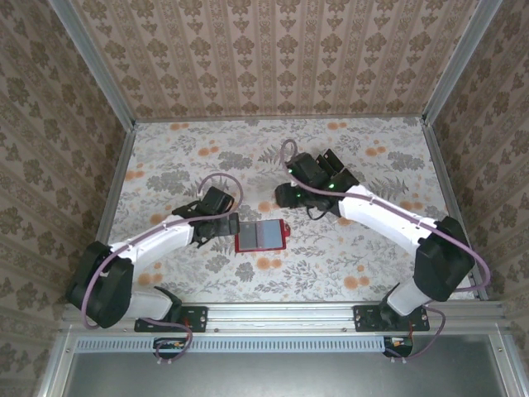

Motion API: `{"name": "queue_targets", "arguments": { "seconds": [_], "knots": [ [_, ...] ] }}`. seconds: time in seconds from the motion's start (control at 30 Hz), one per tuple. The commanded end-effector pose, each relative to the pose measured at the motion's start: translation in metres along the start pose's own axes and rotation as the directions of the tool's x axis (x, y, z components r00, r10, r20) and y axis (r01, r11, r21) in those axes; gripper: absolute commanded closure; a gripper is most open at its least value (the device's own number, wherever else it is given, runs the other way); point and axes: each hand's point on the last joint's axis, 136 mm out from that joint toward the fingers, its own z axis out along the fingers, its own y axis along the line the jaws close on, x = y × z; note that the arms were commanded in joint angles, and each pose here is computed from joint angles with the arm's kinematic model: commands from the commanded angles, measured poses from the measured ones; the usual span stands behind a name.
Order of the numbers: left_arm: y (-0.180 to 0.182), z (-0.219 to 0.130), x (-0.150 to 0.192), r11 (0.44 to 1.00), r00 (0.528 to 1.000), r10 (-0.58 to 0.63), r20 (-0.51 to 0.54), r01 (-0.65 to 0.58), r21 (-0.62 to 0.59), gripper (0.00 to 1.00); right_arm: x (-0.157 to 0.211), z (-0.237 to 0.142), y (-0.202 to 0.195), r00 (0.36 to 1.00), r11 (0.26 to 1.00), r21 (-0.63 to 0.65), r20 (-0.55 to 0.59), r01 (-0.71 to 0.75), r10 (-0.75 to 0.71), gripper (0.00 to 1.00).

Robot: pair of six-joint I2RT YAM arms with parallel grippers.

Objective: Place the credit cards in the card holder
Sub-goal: Pick up the credit card from the storage box.

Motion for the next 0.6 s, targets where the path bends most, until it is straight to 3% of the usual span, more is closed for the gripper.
{"name": "queue_targets", "arguments": {
  "seconds": [0.0, 0.2, 0.4, 0.57],
  "knots": [
    [-0.006, -0.008, -0.007, 0.999, 0.999, 0.045, 0.014, -0.046, 0.019, 0.0, 0.02, -0.008, -0.079, 0.989, 0.94, 0.319, -0.123, 0.12, -0.084, 0.55],
    [-0.001, -0.016, -0.013, 0.999, 0.997, 0.027, 0.068, -0.028, 0.017, 0.0, 0.014, -0.005, -0.131, 0.971, 0.837, 0.506, -0.211, 0.21, -0.116, 0.57],
    [0.005, -0.023, -0.015, 1.0, 0.993, 0.0, 0.119, -0.003, 0.024, 0.0, 0.01, 0.007, -0.152, 0.954, 0.77, 0.577, -0.267, 0.273, -0.138, 0.59],
    [0.001, -0.026, -0.016, 0.998, 0.988, -0.023, 0.15, 0.014, 0.067, 0.0, 0.009, 0.016, -0.163, 0.951, 0.764, 0.584, -0.281, 0.273, -0.125, 0.6]
  ]
}}
